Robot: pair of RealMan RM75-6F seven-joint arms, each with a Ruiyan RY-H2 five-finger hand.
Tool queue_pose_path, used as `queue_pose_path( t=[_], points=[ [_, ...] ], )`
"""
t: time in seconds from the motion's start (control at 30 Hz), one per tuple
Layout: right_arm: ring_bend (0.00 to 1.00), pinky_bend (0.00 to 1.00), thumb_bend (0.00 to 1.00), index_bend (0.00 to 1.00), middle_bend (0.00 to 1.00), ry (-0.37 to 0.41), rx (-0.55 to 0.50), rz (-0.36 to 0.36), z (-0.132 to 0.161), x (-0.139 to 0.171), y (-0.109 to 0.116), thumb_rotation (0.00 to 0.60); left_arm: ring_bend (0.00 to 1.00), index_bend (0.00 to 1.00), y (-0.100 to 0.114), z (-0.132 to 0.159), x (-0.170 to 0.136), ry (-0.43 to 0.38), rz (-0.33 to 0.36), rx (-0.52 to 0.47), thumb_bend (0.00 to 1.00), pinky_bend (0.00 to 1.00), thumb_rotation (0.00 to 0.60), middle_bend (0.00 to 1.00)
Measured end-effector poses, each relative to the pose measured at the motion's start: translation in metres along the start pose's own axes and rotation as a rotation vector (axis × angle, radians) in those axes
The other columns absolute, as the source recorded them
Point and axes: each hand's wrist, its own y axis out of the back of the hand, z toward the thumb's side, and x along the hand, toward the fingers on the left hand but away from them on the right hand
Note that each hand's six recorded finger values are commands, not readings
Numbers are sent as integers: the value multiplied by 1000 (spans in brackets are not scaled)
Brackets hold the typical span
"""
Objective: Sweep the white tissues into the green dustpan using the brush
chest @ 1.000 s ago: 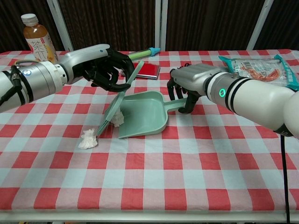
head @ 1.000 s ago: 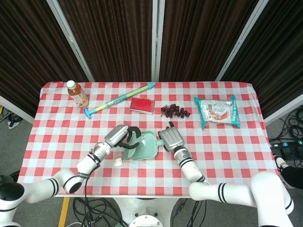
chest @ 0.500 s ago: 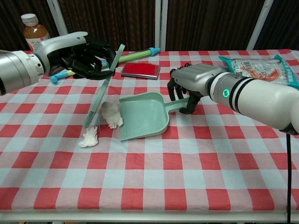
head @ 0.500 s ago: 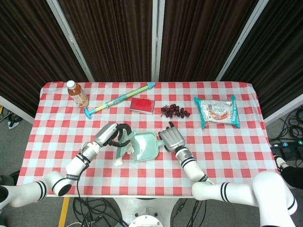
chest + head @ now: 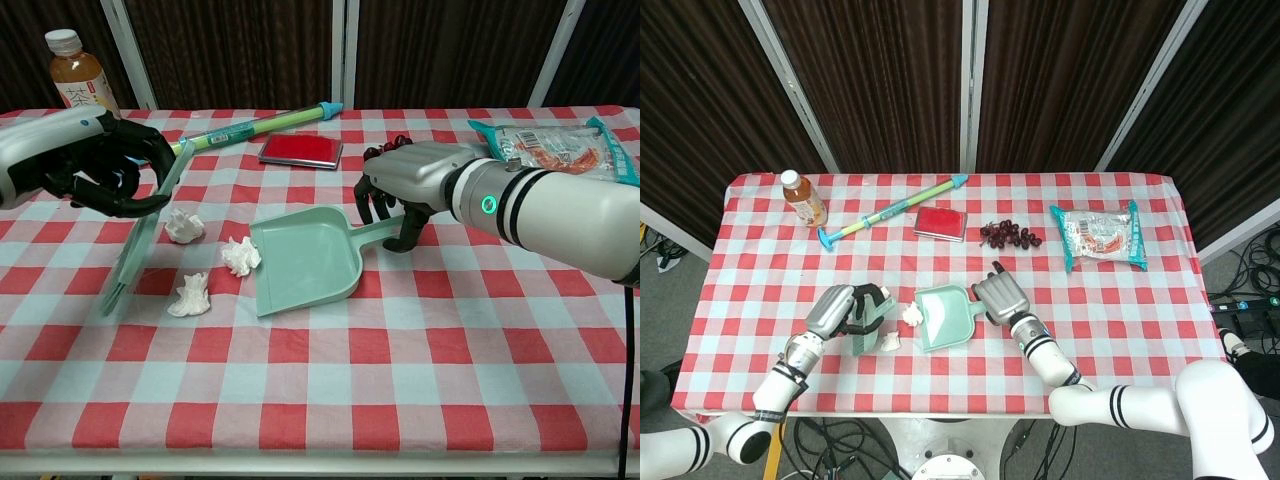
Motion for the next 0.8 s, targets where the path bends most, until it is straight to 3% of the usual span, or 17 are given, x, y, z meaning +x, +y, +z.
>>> queue_pose_path(
  t=[0.3,0.8],
  points=[
    [317,113,337,681,578,-2,-14,-8,8,-3,4,600,697,539,-28,12,21,24,34,-56,465,879,600,562],
    [324,113,337,685,582,0,-34,-12,19,-4,0,600,695,539,-51,49,61,-30,0,-120,469,878,600,562]
  ],
)
